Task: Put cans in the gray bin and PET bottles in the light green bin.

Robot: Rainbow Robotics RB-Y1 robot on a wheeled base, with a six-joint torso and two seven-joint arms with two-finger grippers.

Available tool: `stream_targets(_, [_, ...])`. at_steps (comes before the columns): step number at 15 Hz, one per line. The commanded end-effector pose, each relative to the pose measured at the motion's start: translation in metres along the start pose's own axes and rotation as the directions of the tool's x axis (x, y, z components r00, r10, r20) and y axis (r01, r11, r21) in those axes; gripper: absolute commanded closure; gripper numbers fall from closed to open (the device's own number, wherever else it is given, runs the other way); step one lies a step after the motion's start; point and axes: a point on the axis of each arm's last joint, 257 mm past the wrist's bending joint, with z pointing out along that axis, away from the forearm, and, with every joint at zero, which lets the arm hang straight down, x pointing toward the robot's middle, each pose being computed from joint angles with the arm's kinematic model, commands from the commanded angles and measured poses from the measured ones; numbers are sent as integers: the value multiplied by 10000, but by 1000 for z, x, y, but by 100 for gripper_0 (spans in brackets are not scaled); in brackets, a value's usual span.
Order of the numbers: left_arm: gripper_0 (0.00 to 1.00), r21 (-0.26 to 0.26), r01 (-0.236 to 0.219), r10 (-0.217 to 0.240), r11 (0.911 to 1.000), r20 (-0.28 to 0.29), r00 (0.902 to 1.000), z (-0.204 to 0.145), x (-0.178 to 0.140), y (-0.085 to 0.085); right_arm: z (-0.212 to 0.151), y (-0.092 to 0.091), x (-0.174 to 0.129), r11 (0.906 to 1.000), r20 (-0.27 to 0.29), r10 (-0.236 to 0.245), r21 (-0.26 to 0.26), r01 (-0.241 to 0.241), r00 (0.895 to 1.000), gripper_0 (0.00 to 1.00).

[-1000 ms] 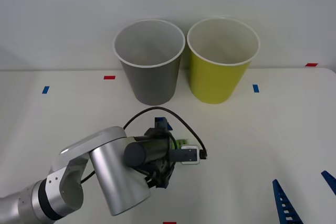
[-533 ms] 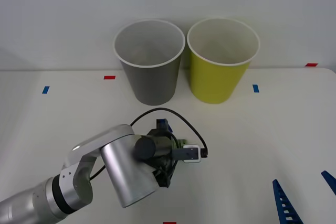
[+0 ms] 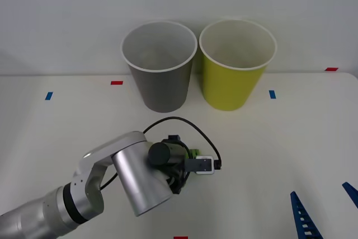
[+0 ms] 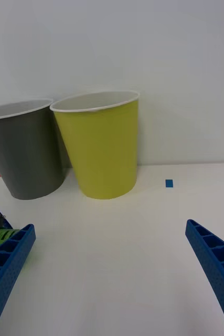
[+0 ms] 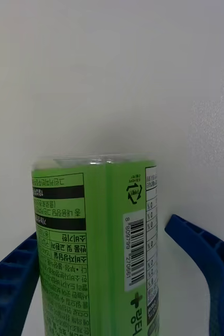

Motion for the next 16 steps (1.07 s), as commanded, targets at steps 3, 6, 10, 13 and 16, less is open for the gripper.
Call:
stream_targets(3, [100, 75, 46, -46, 10000, 96, 9999, -1, -1, -1, 0, 0, 0, 10000, 0, 0, 0, 0, 10000, 0])
stream_targets(6, [100, -91, 121, -118, 9999, 268, 9996, -5, -3, 3, 0, 0, 0, 10000, 0, 0, 0, 0, 10000, 0])
stream_targets(10, [100, -755, 1619, -1558, 9839, 803, 9845, -33, -3, 16, 0, 0, 0, 10000, 0, 0, 0, 0, 10000, 0])
stream_targets(13, [100, -1987, 3449, -3089, 9174, 1909, 9317, -54, 9, 45, 0, 0, 0, 10000, 0, 0, 0, 0, 10000, 0])
stream_targets(16, [100, -2679, 4034, -3493, 8749, 2280, 9089, -90, 36, 49, 0, 0, 0, 10000, 0, 0, 0, 0, 10000, 0])
